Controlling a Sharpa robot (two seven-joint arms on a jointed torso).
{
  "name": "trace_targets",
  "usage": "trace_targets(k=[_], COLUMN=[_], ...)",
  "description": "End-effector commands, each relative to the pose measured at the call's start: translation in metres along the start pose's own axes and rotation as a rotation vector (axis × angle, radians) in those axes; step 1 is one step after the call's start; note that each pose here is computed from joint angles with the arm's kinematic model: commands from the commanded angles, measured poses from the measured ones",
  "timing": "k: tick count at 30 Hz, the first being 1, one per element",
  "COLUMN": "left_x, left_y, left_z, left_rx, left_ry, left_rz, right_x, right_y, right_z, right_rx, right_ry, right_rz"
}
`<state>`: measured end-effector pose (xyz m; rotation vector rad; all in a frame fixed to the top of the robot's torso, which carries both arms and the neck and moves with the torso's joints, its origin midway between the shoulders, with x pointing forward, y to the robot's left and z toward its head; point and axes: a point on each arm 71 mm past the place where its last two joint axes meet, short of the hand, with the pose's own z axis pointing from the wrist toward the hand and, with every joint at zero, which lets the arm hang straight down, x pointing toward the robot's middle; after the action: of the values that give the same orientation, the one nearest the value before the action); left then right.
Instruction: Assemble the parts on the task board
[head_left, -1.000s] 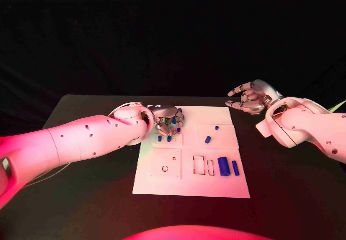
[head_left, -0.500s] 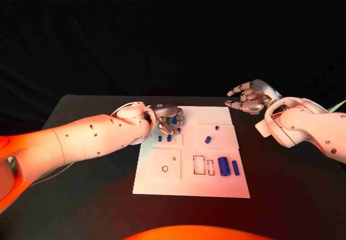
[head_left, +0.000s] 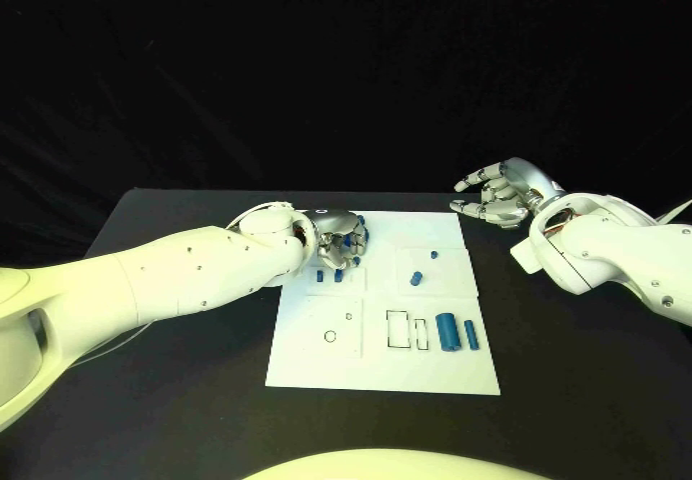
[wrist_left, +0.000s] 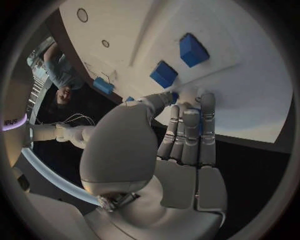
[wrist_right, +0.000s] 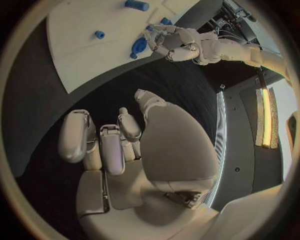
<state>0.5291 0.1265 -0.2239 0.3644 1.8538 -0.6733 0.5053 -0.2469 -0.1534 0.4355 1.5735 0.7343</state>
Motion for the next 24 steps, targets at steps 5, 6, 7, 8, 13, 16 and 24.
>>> trace_targets(k=[5,6,7,8,13,16,24], left_x=[-0.0004,-0.0005,-0.0005,-0.0004,0.0002,0.0004,0.0009], left_y=[-0.0024,-0.0027,-0.003,-0.0032,-0.004,-0.0042,-0.0061], left_z=[0.0031,0.0033,0.0035,0.0036,0.004,0.004,0.005], left_rx=[0.004,0.005,0.006,0.007,0.009,0.011,0.024], left_ry=[-0.006,-0.007,-0.007,-0.007,0.002,0.005,0.01], left_rz=[0.002,0.001,0.001,0.001,0.0,0.0,0.0], right_x=[0.0011,0.0012,0.0013,0.0013,0.0013,0.0014,0.0018], right_y=[0.0007,0.0008,0.0008,0.0008,0.0007,0.0007,0.0009], right_z=[0.0001,0.0001,0.0001,0.0001,0.0001,0.0001,0.0003], right_rx=[-0.003,-0.003,-0.003,-0.003,-0.002,-0.001,-0.002], right_ry=[0.005,0.005,0.006,0.006,0.007,0.008,0.009], right_rz=[0.0,0.0,0.0,0.0,-0.001,-0.001,-0.001])
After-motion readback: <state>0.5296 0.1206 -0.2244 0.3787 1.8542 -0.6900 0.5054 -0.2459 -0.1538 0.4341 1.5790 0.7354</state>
